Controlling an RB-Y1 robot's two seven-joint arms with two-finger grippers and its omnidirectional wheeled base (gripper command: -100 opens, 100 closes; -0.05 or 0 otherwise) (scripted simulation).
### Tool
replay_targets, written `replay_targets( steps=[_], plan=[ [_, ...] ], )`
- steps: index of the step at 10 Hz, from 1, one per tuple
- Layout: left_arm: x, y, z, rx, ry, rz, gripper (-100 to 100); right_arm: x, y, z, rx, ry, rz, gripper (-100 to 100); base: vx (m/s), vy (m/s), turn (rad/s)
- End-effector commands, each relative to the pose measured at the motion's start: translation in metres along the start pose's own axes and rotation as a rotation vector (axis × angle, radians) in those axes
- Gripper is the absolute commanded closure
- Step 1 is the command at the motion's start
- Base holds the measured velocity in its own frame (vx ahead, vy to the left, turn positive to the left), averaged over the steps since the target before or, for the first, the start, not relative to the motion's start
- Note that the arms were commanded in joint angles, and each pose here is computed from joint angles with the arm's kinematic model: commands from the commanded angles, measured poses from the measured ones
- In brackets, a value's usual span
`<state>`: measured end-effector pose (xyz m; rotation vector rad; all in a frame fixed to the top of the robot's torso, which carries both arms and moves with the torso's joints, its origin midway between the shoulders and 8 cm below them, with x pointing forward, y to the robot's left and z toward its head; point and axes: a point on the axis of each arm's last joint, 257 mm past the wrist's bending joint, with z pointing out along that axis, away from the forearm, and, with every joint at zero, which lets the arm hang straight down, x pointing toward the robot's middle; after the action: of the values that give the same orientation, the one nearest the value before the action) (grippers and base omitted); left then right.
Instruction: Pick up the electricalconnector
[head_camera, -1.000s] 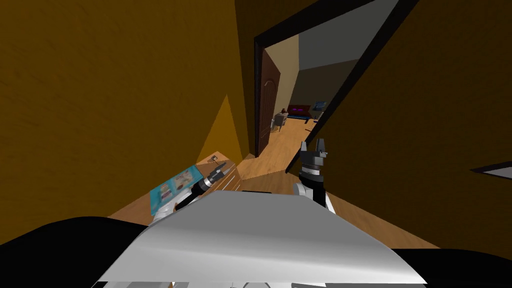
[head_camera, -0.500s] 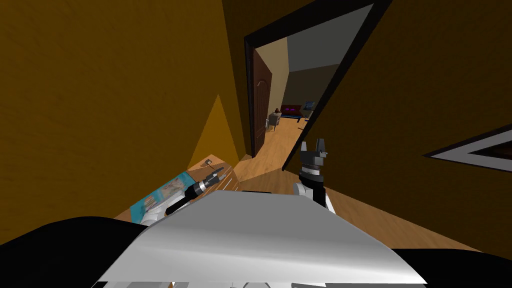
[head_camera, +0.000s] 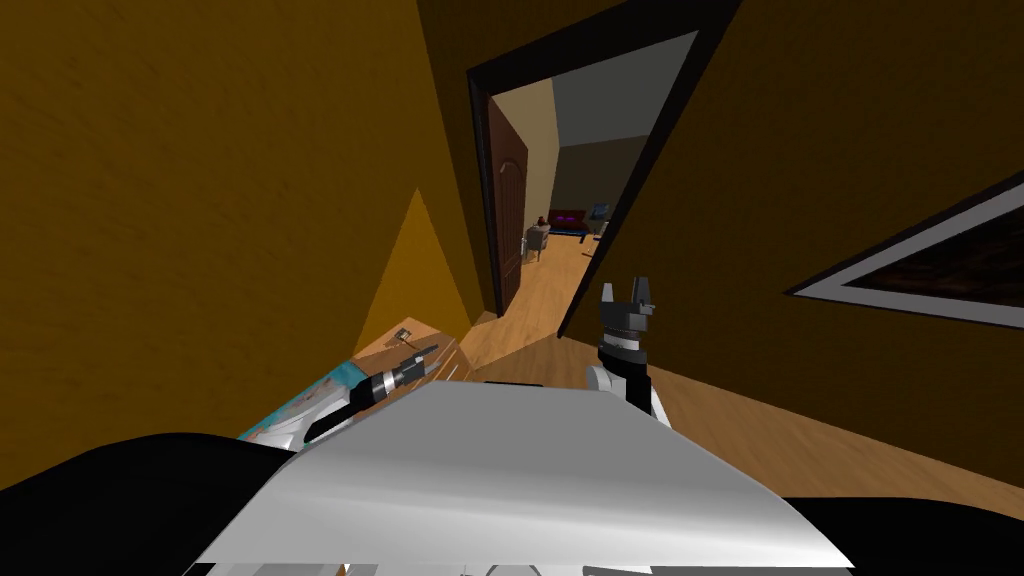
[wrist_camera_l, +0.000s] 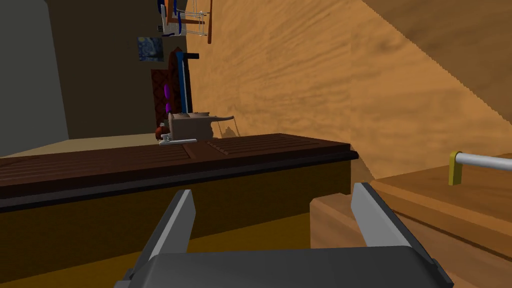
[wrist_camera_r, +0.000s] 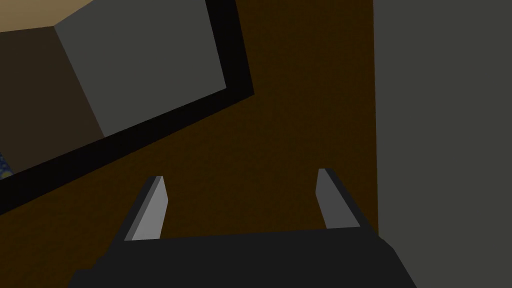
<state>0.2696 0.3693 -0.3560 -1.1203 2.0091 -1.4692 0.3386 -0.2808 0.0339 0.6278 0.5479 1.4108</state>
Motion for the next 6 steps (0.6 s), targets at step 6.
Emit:
replay_targets(
  steps=[6],
  plan=[
    [-0.037,0.049,-0.064,-0.222,-0.041,-0.112,-100,0.000,0.000,0.000,0.000,0.000,0.000,0,0.036,0.025,-0.137]
  ],
)
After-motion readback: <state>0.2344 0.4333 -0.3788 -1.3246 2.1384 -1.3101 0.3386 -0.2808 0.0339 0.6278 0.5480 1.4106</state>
